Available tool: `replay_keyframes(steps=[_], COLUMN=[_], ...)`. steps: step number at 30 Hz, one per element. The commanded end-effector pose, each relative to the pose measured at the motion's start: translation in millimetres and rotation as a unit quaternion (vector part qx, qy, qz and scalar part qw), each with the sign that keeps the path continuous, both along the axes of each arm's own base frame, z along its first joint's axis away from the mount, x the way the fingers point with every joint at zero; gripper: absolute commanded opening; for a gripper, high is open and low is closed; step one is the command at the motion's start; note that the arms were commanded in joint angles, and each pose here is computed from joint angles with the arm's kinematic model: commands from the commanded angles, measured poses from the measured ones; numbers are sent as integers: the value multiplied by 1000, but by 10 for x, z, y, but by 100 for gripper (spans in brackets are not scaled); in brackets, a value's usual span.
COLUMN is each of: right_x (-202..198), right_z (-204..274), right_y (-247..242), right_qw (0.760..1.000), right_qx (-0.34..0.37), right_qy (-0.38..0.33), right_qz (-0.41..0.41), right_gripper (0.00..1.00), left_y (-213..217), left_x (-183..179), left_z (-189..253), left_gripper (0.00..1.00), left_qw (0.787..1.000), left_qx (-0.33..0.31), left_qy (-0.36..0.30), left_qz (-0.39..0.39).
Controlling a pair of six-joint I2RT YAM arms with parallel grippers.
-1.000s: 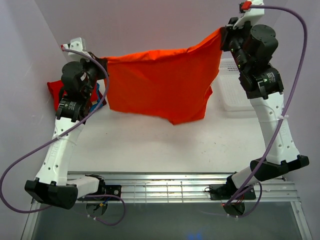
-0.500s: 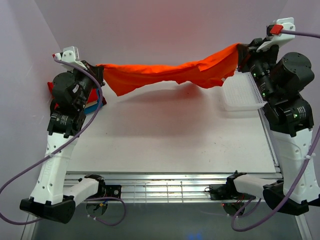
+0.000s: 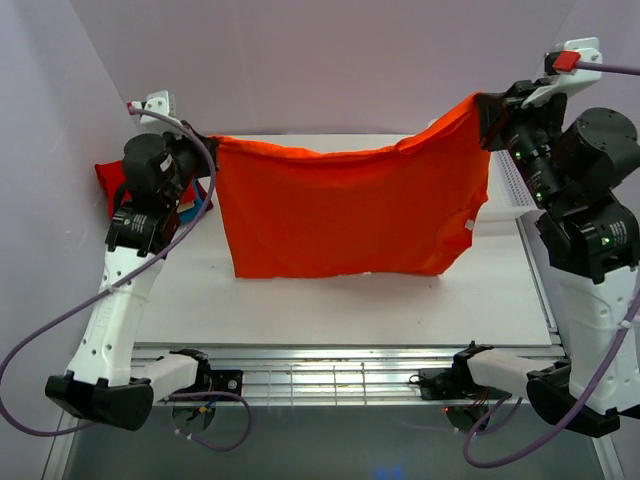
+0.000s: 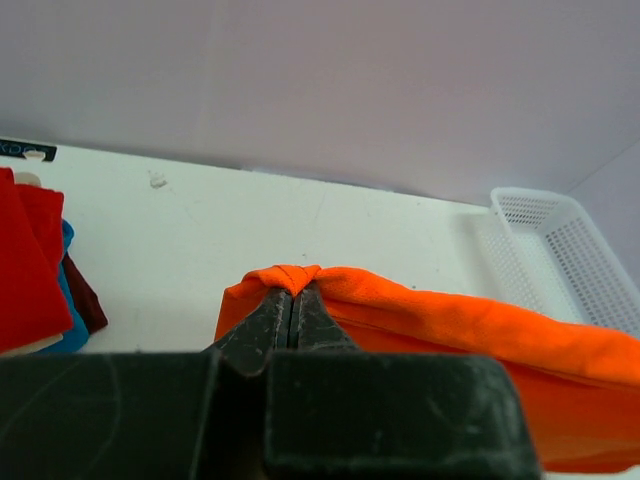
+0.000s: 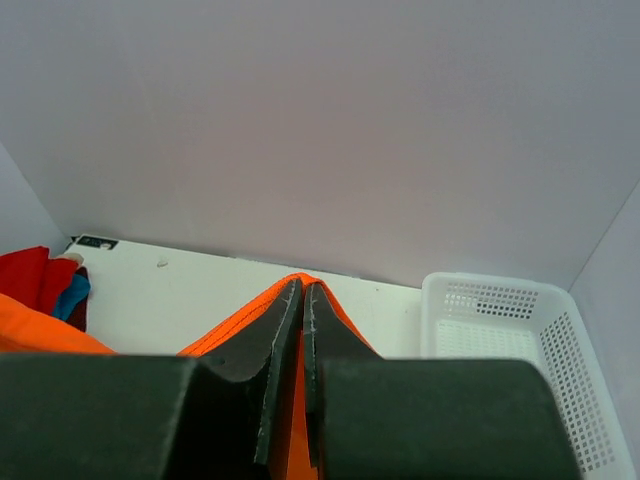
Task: Fold and stack the t-shirts
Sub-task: Flatten out the tshirt
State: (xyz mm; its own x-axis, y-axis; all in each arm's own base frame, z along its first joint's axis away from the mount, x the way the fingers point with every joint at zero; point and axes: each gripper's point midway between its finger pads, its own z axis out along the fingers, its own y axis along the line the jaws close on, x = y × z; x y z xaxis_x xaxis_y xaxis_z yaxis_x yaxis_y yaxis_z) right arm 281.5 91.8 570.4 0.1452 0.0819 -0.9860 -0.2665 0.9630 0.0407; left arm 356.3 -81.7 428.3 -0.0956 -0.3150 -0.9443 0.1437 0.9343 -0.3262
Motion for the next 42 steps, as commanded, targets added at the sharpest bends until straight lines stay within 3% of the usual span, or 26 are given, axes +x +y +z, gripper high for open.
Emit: replay_keyframes(steps=[1,8,11,13,14,15,16,18,19,21,24,25,26,27,28,29,30,32,33,35,36,38,39,40,42], right_x=[399,1408,1862,2015,2248,2187,2365,2305,2342,2047,1770,1706,1611,1582,1446,1410,1504,1360,1469,1382,1386,1366,1348,1285,1174], right_z=[-289,-1171,-1307,-904,-1011,-442,-480,-116,-188,229,387,432,469,438,476,427,126,2,-438,-743,-970,-1720,-1987,-2498,-2961], right_y=[161,501,590,599,648,599,607,505,475,276,86,57,28,21,13,7,39,28,59,48,58,92,94,92,123], right_qw=[999,991,990,996,994,999,998,998,998,995,992,991,991,992,992,993,995,996,997,997,997,991,988,979,968], right_qx=[-2,-30,-34,-30,-39,-21,-42,-35,-41,-20,-21,-22,-25,-28,-28,-29,-37,-40,-53,-58,-62,-70,-73,-76,-73], right_qy=[37,132,135,87,94,32,27,-23,-20,-85,-103,-106,-108,-103,-106,-100,-67,-59,-13,16,39,110,135,186,240], right_qz=[-1,-13,-20,-21,-24,-28,-36,-44,-47,-58,-70,-72,-72,-71,-64,-63,-59,-51,-48,-44,-40,-29,-27,-24,-13], right_gripper=[8,8,8,8,8,8,8,8,8,8,8,8,8,8,8,8,8,8,8,8,8,8,8,8,8], left_y=[-6,-136,-240,-325,-354,-394,-419,-434,-419,-392,-326,-281,-295,-309,-265,-262,-255,-192,-183,-151,-161,-193,-187,-203,-265], left_x=[237,951,1299,1518,1610,1795,1838,2000,1950,1907,1702,1480,1508,1439,1190,1195,1106,838,846,788,739,694,636,637,564], left_z=[-293,-1186,-1386,-1043,-931,-607,-491,-265,218,491,746,1039,689,640,908,496,443,493,101,-198,-578,-945,-1398,-1511,-1916], left_gripper=[0,0,0,0,0,0,0,0,0,0,0,0,0,0,0,0,0,0,0,0,0,0,0,0,0], left_qw=[999,985,983,989,991,995,995,997,1000,1000,999,996,999,998,994,997,997,995,998,999,1000,1000,997,997,993], left_qx=[10,28,23,11,9,2,2,2,-5,-6,-10,-18,-12,-13,-24,-18,-21,-25,-16,-9,-5,-13,-11,-15,-25], left_qy=[49,168,183,148,137,102,97,74,23,-11,-46,-85,-53,-57,-102,-68,-73,-100,-63,-41,-7,25,71,71,113], left_qz=[13,22,16,2,-2,-5,-8,-7,-7,-3,3,3,0,-6,-8,-7,-9,-8,-4,0,-4,-12,-12,-13,-28])
